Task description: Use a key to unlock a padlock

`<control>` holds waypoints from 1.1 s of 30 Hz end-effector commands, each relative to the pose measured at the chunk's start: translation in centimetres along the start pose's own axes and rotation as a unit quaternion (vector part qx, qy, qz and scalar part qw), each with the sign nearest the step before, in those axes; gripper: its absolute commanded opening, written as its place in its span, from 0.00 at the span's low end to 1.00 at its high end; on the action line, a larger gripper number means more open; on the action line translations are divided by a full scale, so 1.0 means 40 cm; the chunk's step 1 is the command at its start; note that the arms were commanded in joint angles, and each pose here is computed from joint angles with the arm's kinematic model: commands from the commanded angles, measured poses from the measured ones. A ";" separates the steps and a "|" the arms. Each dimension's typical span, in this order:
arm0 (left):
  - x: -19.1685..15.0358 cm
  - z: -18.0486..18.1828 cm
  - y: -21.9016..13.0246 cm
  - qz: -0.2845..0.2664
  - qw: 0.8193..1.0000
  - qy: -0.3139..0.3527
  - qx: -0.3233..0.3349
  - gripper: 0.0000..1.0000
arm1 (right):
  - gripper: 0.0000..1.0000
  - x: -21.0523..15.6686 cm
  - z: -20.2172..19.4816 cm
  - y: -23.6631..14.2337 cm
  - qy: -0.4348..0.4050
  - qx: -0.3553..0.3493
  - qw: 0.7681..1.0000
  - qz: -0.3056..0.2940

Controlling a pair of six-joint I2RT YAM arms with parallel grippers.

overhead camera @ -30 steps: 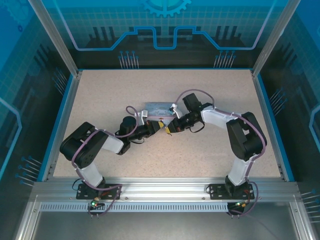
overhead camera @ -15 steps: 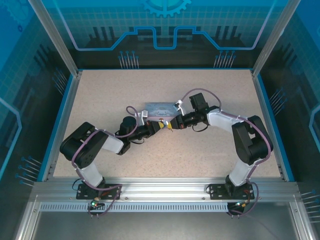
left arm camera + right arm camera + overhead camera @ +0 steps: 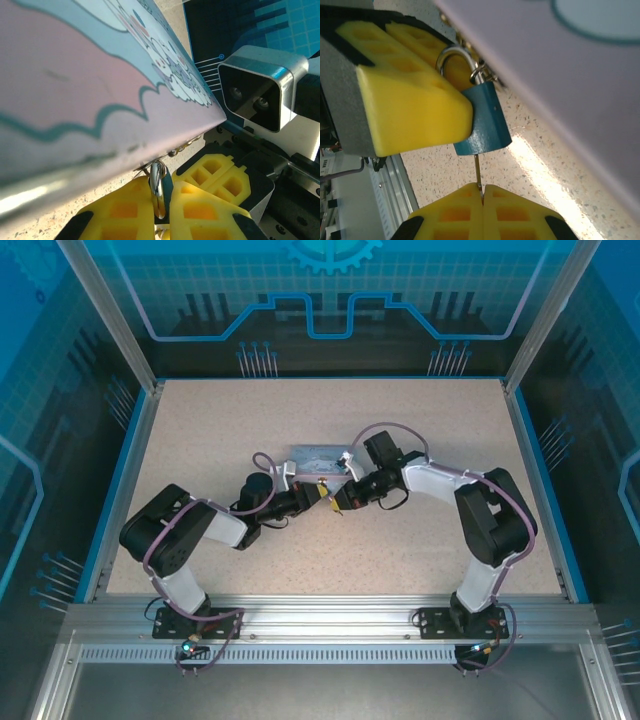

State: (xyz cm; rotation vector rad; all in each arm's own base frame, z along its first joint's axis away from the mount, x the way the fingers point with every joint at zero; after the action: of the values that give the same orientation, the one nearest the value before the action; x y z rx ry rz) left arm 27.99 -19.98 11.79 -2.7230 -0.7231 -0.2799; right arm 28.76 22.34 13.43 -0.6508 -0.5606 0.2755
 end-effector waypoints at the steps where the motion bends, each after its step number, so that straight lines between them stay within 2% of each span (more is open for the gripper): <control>1: 0.004 -0.045 -0.005 0.002 0.999 0.031 -0.034 0.00 | 0.00 0.015 0.001 0.005 -0.006 -0.008 1.000 0.008; 13: -0.001 -0.042 -0.005 0.008 0.999 0.033 -0.036 0.00 | 0.00 0.045 0.008 -0.007 -0.015 -0.005 1.000 -0.003; 22: -0.004 -0.034 -0.006 0.010 0.999 0.032 -0.030 0.00 | 0.00 0.053 0.005 -0.061 -0.009 0.036 0.997 -0.068; 33: -0.004 -0.032 -0.005 0.009 0.999 0.029 -0.029 0.00 | 0.00 0.043 -0.005 -0.080 -0.004 0.041 0.995 -0.089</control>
State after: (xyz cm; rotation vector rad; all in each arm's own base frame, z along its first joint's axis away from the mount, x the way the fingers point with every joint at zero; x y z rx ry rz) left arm 28.08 -19.98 12.28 -2.7308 -0.7376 -0.3098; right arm 29.59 20.96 13.95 -0.5728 -0.5259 0.1946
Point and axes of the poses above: each hand's point on the last joint's axis, 136 mm out from that joint toward the fingers, its own y axis out along the fingers, its own z axis along the line the jaws close on, x = y × z, the point moved 8 cm from there along -y, back along the fingers, and after that the axes turned 4 degrees about -y, right-handed, at the moved point
